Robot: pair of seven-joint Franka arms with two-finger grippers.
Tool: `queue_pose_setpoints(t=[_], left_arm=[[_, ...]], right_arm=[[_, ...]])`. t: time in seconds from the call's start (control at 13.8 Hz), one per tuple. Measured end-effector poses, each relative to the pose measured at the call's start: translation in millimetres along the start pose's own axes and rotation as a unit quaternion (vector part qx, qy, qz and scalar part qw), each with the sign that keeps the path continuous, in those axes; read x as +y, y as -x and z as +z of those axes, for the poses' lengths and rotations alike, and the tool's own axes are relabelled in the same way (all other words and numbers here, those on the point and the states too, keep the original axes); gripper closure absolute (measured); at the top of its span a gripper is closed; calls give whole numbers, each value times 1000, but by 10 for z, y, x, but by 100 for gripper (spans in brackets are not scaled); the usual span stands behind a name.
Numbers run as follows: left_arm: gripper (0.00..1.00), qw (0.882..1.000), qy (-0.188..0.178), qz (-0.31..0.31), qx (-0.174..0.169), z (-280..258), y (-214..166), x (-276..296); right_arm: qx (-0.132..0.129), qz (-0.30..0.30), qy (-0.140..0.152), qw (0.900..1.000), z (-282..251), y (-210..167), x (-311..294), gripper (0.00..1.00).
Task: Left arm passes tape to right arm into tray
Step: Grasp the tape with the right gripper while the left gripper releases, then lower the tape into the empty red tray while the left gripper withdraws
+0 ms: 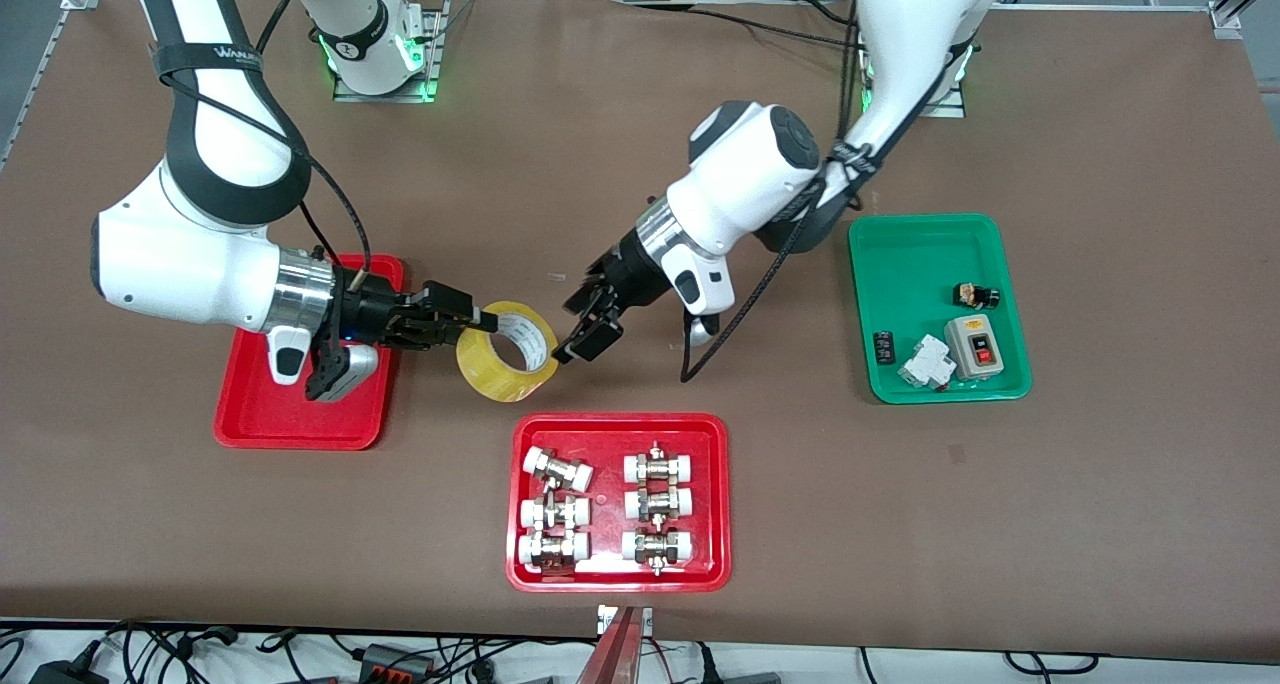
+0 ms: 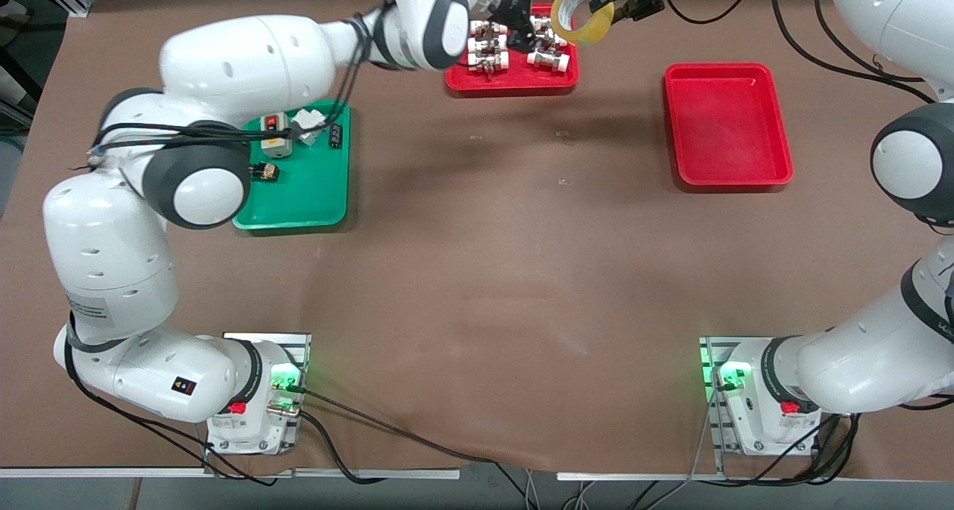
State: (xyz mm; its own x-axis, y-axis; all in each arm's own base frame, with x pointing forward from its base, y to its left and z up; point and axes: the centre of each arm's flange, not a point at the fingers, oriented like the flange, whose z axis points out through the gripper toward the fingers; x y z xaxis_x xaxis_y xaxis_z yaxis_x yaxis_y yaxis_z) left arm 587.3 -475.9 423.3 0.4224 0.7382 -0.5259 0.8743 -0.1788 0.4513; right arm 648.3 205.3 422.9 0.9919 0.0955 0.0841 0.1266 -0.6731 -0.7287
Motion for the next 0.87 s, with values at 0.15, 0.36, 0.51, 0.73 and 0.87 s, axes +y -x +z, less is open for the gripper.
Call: queue_pose_setpoints(t=[0.15, 0.36, 0.51, 0.73, 0.87], left_arm=[[0, 993, -93, 75, 23, -332, -137, 40], [0, 969, -205, 132, 47, -1073, -554, 122], [0, 947, -273, 167, 40, -1567, -796, 142], [0, 898, -363, 247, 3, -2295, -1357, 133], [0, 861, -409, 303, 7, -2820, -1744, 96]], right_arm=[[-10, 12, -1, 1000, -130, -20, 315, 43], [-53, 20, -22, 998, -502, 69, 1333, 43], [-81, 30, -22, 996, -743, 240, 2134, 43], [-116, 26, -8, 993, -892, 485, 2848, 44], [-139, 19, 10, 990, -938, 614, 3159, 44]])
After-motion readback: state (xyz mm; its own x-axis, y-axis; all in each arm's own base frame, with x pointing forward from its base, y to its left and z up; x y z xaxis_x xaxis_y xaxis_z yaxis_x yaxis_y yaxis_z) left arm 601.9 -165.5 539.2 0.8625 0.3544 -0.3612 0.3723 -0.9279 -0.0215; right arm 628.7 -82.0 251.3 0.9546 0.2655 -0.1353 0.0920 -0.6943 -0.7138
